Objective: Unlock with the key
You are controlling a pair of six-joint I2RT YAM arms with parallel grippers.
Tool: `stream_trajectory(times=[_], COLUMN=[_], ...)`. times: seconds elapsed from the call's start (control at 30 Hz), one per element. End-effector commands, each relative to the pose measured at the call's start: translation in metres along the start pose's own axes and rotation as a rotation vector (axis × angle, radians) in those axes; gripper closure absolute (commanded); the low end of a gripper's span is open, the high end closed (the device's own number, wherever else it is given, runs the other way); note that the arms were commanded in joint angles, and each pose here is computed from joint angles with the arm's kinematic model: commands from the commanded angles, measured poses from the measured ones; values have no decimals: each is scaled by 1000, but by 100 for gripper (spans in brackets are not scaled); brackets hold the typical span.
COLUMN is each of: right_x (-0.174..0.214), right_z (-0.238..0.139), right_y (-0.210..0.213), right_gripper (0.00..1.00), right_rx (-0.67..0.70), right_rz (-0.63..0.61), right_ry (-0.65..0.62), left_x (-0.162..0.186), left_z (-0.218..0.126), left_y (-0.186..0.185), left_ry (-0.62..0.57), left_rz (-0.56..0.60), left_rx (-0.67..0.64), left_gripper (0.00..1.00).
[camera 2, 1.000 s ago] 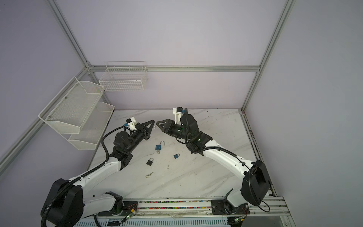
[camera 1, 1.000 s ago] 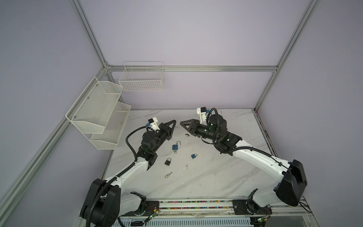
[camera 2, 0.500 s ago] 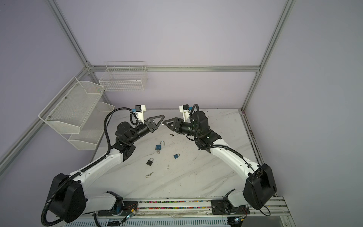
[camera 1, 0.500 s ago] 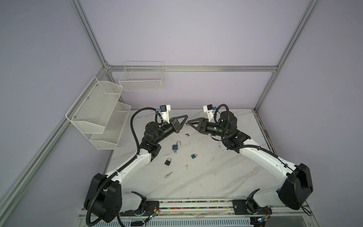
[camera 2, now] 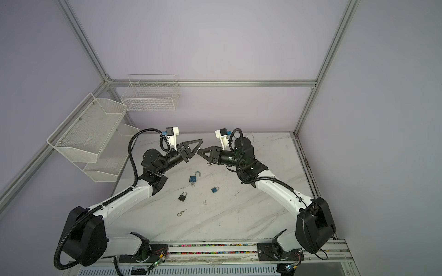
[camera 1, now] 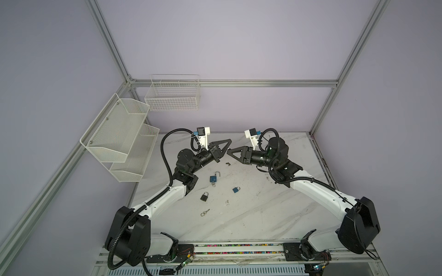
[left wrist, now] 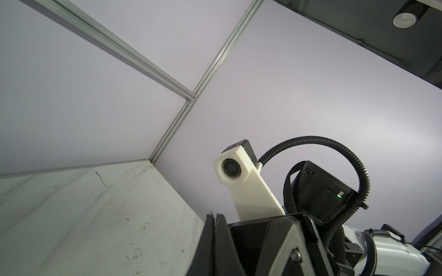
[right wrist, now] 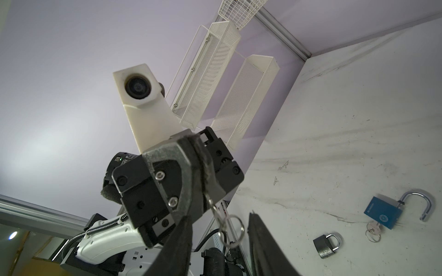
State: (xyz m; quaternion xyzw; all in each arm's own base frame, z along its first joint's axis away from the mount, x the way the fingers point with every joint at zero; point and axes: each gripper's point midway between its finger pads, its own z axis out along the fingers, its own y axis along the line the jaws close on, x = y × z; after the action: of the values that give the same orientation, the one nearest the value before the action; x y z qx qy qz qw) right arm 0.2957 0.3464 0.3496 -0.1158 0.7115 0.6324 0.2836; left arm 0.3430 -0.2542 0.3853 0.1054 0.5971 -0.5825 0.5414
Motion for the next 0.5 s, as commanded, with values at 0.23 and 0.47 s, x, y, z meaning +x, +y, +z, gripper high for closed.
stream_trajectory(times=[0.23,0.47], right_x=[-16,-20], right_z=[-7,-5], right_y=[14,15], right_gripper=[66,66], right_rx=[-39,-42], right_rz=[-88,-108], right_ry=[-57,-60], left_x=[-33,-33], left_z=[4,5], left_y=[-39,-42], left_ry=[-62,-51], left_rz=[61,59], left_rx=[109,119], left_gripper=[100,100])
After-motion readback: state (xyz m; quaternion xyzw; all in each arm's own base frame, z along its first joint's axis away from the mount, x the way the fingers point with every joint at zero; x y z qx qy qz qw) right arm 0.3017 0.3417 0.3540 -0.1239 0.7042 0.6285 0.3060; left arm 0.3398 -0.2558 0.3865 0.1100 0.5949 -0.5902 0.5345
